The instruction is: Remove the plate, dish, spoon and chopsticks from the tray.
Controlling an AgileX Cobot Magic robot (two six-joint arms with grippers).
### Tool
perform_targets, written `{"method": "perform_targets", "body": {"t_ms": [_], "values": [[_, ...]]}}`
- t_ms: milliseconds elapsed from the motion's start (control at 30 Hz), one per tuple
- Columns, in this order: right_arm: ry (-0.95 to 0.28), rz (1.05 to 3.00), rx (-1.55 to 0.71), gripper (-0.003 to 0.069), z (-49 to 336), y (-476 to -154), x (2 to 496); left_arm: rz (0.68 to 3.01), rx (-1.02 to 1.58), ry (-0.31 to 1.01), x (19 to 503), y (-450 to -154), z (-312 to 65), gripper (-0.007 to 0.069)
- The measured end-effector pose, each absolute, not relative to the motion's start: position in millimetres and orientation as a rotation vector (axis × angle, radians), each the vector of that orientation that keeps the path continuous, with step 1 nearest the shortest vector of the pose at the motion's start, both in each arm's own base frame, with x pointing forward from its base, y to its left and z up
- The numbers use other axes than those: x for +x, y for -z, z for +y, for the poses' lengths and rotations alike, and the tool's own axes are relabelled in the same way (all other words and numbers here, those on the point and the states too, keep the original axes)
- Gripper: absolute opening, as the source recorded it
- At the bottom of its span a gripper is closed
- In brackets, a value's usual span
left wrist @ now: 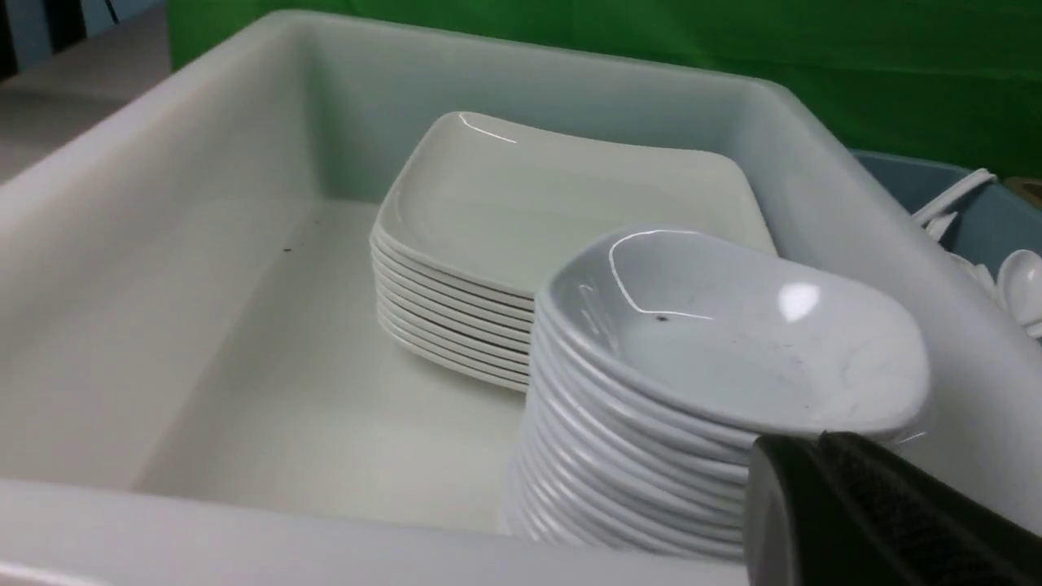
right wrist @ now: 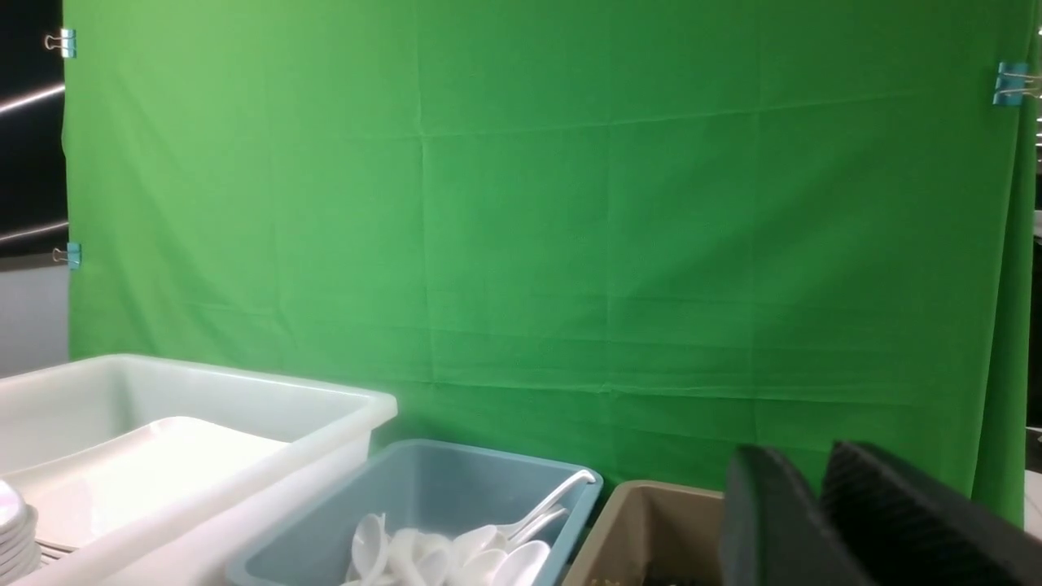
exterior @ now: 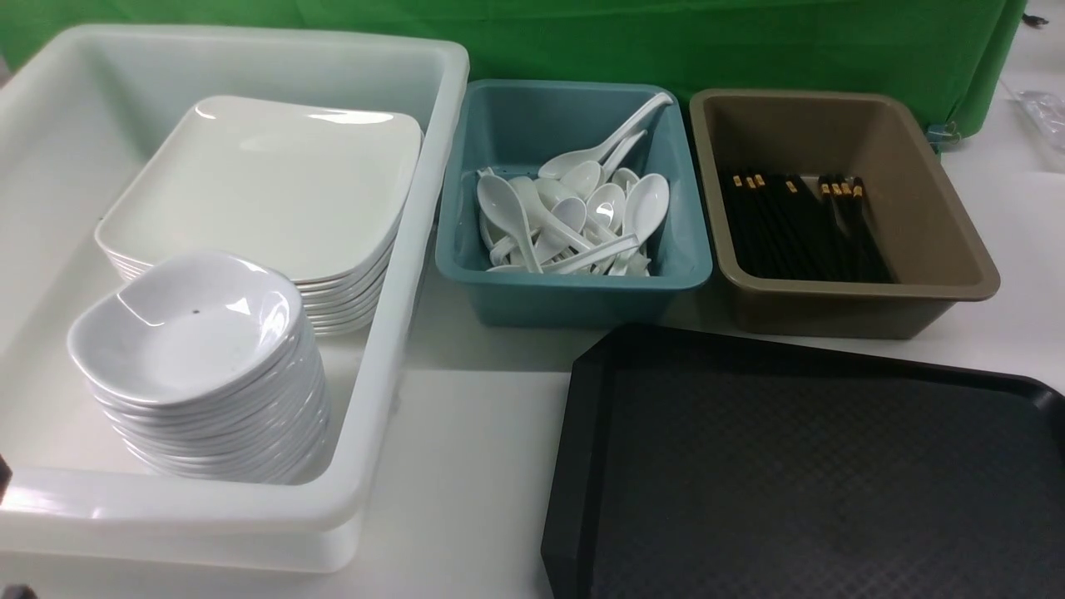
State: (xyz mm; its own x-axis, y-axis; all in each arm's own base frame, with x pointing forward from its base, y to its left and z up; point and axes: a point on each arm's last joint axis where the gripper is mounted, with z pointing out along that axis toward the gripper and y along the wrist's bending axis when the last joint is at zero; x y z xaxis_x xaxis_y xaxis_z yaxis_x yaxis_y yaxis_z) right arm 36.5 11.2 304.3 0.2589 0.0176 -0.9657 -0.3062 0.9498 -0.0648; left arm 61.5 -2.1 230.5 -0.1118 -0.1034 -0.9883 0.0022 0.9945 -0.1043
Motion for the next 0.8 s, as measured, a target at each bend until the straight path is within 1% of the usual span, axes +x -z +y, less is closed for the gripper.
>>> {"method": "perform_targets", "body": {"t_ms": [33,100,233,800], "values": [[-0.223,1.294,-0.259,0.0151,11,-304,36,1.671,-0.070,0.069,60,-214,-1,0.0012],[-0.223,1.294,-0.259,0.0158,11,-304,36,1.673,-0.067,0.059,58,-200,-1,0.0012],[-0.223,1.295,-0.259,0.0163,11,-304,37,1.756,-0.068,0.073,55,-187,-2,0.0012],[-0.224,1.296,-0.259,0.0211,11,-304,37,1.759,-0.075,0.078,55,-187,-2,0.0012]]}}
